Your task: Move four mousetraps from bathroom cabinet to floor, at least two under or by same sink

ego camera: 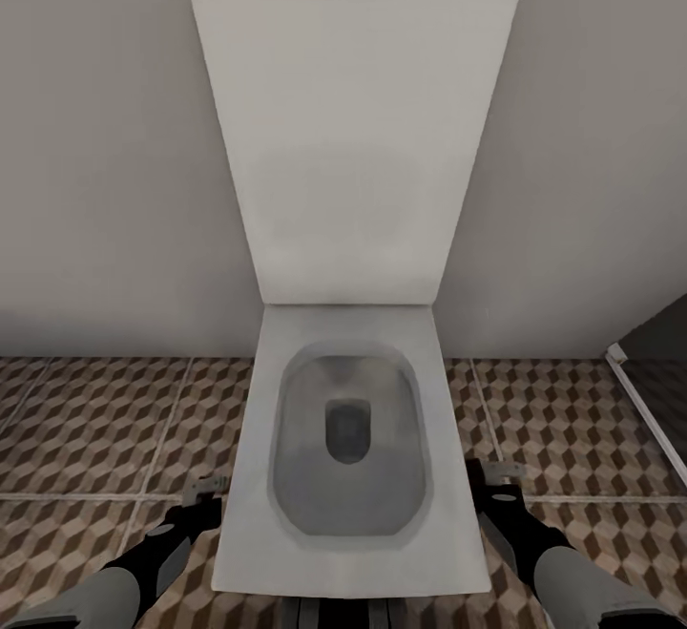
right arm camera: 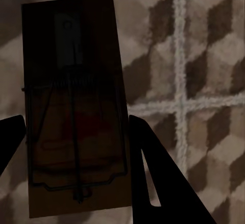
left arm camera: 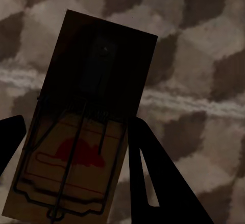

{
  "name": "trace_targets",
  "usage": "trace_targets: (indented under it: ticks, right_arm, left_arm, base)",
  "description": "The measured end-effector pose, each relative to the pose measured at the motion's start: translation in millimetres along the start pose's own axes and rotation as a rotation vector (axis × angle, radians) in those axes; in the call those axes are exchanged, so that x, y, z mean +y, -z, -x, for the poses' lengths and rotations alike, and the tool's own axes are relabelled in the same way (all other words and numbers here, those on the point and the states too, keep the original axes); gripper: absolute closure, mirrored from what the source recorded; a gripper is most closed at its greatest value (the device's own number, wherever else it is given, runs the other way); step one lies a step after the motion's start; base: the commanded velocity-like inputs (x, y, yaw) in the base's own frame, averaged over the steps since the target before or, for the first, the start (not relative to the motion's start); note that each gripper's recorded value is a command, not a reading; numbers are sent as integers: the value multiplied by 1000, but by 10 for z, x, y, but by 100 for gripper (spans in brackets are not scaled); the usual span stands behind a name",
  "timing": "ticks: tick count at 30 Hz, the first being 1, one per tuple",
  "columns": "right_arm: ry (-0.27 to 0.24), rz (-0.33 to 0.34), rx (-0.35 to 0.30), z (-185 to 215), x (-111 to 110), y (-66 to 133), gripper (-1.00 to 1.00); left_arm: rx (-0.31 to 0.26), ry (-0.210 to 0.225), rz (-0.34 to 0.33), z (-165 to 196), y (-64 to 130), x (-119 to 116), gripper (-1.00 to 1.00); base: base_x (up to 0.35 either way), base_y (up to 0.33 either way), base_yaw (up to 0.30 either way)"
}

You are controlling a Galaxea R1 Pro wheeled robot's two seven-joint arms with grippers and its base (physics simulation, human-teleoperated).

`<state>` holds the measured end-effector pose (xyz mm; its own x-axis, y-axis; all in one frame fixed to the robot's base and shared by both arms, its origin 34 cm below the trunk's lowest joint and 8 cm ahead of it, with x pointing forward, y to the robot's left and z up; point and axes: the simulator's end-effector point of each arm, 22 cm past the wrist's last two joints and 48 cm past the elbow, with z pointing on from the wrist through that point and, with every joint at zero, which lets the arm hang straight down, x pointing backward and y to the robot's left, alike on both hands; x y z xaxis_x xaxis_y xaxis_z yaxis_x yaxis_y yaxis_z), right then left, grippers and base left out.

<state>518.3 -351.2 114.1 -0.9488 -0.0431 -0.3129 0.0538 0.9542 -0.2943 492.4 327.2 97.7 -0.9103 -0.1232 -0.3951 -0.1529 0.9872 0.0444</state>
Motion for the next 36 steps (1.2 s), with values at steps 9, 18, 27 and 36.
trace_targets:
  ticks: [9, 18, 27, 36]
  right_arm:
    - [-6, -1, 6, -15, -10, -17, 100]
    - [-53, -35, 79, -381, -267, -171, 100]
    - [-62, -44, 89, -457, -328, -214, 100]
    - [-58, -42, 94, -494, -302, -233, 100]
  left_arm:
    - [-26, 0, 0, 106, -16, 5, 100]
    - [-16, -2, 6, 43, -114, 37, 100]
    - [-57, -3, 9, 235, -152, 63, 100]
    - [-66, -4, 11, 266, -174, 73, 100]
  base:
    - [0, 0, 0]
    - [0, 0, 0]
    - [0, 0, 0]
    - [0, 0, 0]
